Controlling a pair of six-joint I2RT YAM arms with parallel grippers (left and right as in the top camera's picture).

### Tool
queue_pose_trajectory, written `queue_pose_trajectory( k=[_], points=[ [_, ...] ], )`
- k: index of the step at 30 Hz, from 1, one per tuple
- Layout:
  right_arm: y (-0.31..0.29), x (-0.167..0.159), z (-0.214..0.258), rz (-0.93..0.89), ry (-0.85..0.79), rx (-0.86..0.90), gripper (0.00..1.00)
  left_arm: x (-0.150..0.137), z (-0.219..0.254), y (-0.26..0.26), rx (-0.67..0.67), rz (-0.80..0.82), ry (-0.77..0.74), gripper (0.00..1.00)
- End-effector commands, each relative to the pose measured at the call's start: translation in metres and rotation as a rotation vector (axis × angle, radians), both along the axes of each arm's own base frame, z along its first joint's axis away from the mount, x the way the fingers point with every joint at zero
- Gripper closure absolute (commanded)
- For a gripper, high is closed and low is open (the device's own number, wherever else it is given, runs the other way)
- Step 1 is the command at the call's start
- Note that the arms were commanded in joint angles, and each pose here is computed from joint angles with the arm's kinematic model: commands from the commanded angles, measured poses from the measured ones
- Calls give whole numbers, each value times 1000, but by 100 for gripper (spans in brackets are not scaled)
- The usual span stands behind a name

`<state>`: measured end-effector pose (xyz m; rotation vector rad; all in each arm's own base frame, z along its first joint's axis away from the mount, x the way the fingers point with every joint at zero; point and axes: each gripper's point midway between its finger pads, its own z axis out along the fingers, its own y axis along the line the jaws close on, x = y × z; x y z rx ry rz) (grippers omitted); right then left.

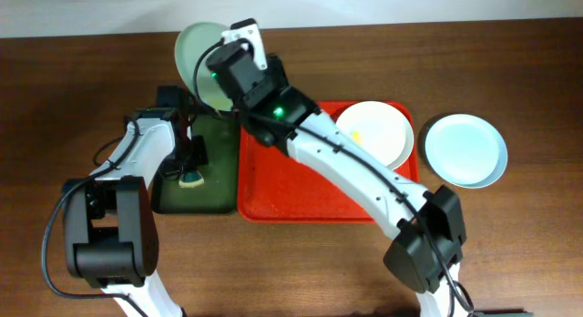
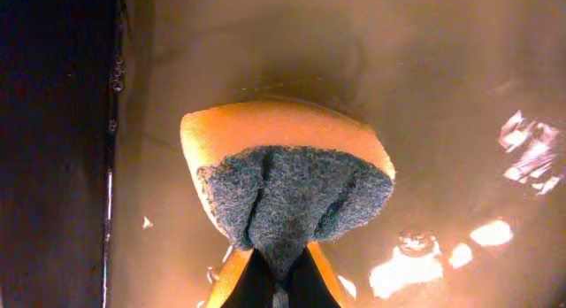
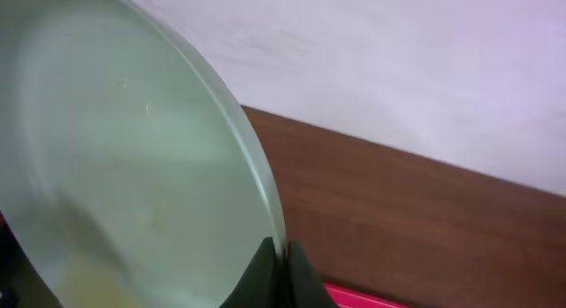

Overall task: Clean dirty plates on tray and stack at the side
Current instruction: 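Lift the mint plate with the right gripper and tilt it up, then carry the mint plate right and stack it on the light blue plate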

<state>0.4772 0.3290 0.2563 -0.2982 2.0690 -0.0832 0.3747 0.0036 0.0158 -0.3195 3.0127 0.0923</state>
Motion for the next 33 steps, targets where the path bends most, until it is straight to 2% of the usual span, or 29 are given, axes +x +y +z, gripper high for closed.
queue_pose_trajectory(
  k=[1,4,7,11,23,28,33],
  points=[
    [3,-12,36,-50,-117,-60,96,-1,-2,0,-12,19,5,100],
    [-1,-20,48,-120,-180,-120,96,-1,-2,0,-12,19,6,100],
    [8,-27,61,-89,-232,-221,96,-1,-2,0,-12,19,5,100],
    [19,-35,68,-56,-260,-271,96,-1,-2,0,-12,19,6,100],
    [22,-37,64,-60,-260,-286,96,-1,-2,-2,-27,17,6,100],
    [8,-29,47,-128,-226,-200,96,-1,-2,-2,-27,17,6,100],
    [-15,-14,-7,-114,29,9,96,-1,-2,-2,-27,17,6,100]
  ],
)
